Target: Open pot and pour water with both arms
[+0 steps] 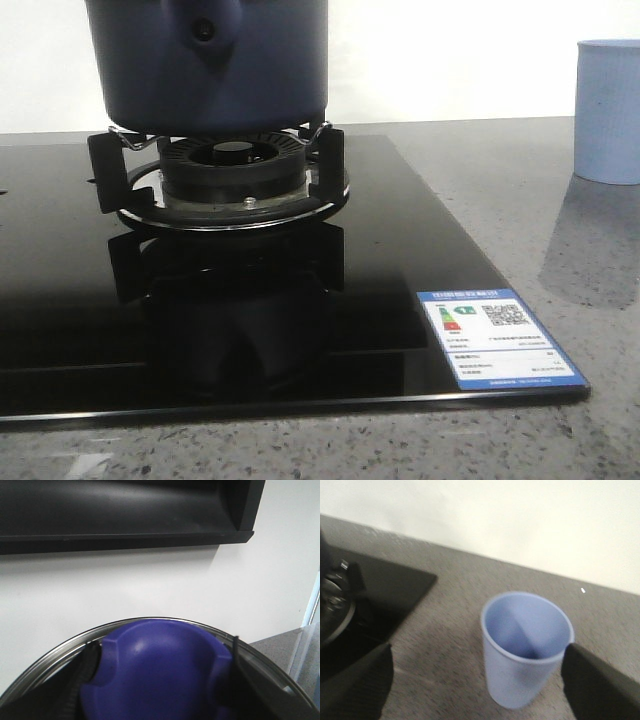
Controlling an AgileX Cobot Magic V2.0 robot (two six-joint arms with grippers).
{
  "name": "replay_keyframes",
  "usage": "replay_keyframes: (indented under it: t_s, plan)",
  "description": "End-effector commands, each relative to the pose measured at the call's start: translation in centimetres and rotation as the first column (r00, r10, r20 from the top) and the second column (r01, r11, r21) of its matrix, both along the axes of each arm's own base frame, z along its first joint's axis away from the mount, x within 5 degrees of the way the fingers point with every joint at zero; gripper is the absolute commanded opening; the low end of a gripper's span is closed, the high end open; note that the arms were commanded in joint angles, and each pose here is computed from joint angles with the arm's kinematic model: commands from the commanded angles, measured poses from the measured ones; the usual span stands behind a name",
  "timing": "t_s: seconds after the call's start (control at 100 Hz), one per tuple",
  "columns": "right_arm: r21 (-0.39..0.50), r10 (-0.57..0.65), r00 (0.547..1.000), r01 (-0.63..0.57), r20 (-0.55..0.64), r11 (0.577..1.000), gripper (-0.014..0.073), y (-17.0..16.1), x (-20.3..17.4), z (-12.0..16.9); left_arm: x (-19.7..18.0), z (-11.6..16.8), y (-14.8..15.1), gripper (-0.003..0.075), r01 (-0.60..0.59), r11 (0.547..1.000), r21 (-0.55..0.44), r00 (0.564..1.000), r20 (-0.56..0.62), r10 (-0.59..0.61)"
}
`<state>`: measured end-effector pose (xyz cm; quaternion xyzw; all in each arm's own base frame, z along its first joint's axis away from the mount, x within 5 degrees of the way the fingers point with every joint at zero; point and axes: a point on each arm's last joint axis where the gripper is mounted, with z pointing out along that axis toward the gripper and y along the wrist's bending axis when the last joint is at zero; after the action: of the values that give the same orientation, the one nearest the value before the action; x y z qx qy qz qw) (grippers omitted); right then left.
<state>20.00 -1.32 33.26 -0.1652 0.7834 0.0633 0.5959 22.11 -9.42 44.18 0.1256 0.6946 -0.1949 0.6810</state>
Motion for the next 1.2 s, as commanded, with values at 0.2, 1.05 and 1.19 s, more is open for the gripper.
replay_keyframes:
  t_s: [0.2,1.05,1.19]
  plan:
    - [0.083,0.139,0.983,-0.149,0.121,0.985,0.0053,2.0,-2.3,2.9,0.3,1.3,-0.2,0.0358,-0.024,0.998,-0.058,0.998,0.061,0.028]
    - [0.089,0.187,0.975,-0.198,0.116,0.976,0.0396,2.4,-2.5,2.9,3.8,-3.0,-6.6,0.0358,0.054,0.998,-0.014,0.999,-0.002,-0.055]
    - [0.089,0.189,0.975,-0.200,0.116,0.976,0.0390,2.4,-2.5,2.9,4.7,-3.9,-7.0,0.0358,0.043,0.999,0.004,0.999,-0.014,-0.043]
